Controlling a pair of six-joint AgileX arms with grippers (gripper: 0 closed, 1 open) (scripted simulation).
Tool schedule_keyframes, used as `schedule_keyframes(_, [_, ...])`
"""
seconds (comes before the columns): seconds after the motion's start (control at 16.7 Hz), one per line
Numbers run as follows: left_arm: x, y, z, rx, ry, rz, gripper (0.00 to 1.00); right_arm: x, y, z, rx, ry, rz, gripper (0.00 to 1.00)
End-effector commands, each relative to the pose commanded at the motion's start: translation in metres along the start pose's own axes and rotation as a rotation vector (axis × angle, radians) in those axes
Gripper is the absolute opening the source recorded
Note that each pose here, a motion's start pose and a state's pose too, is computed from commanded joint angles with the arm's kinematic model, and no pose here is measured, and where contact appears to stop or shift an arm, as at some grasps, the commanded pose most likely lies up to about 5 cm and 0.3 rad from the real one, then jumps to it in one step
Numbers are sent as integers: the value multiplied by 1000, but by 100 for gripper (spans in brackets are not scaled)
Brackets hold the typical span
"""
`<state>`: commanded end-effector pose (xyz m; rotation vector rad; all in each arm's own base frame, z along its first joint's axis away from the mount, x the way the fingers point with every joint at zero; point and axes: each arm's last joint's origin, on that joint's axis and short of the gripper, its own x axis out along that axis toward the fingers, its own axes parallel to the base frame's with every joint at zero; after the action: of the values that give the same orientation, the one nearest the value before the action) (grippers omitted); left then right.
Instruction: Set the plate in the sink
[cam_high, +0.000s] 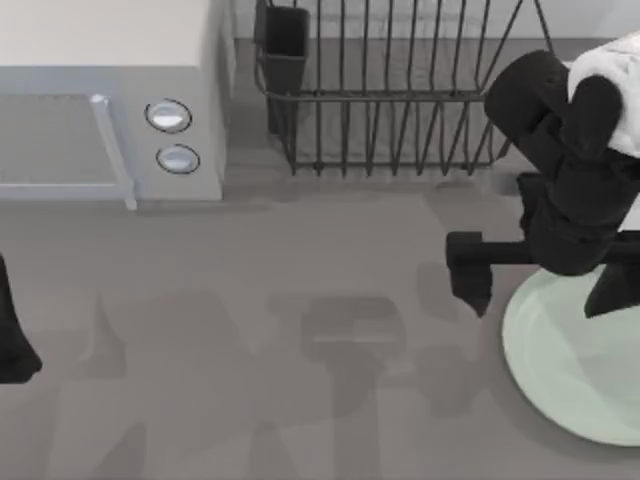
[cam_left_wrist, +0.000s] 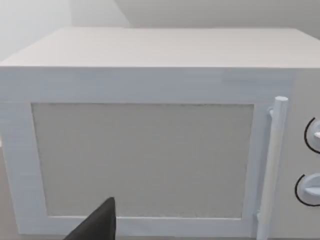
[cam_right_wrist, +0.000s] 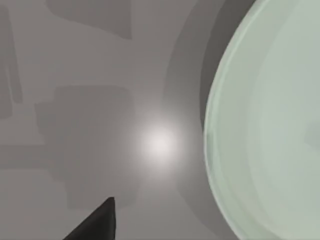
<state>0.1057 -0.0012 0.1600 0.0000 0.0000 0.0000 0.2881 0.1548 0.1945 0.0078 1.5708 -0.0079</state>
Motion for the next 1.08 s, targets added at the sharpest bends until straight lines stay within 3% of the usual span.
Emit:
schedule_keyframes(0.36, [0, 0, 0, 0, 0, 0, 100, 5, -1, 1, 4, 1, 0, 100])
schedule_keyframes(0.84, [0, 0, 0, 0, 0, 0, 100, 92, 1, 2, 0, -9, 5, 100])
schedule_keyframes(1.08, [0, 0, 0, 0, 0, 0, 100, 102, 0, 0, 0, 0, 0, 100])
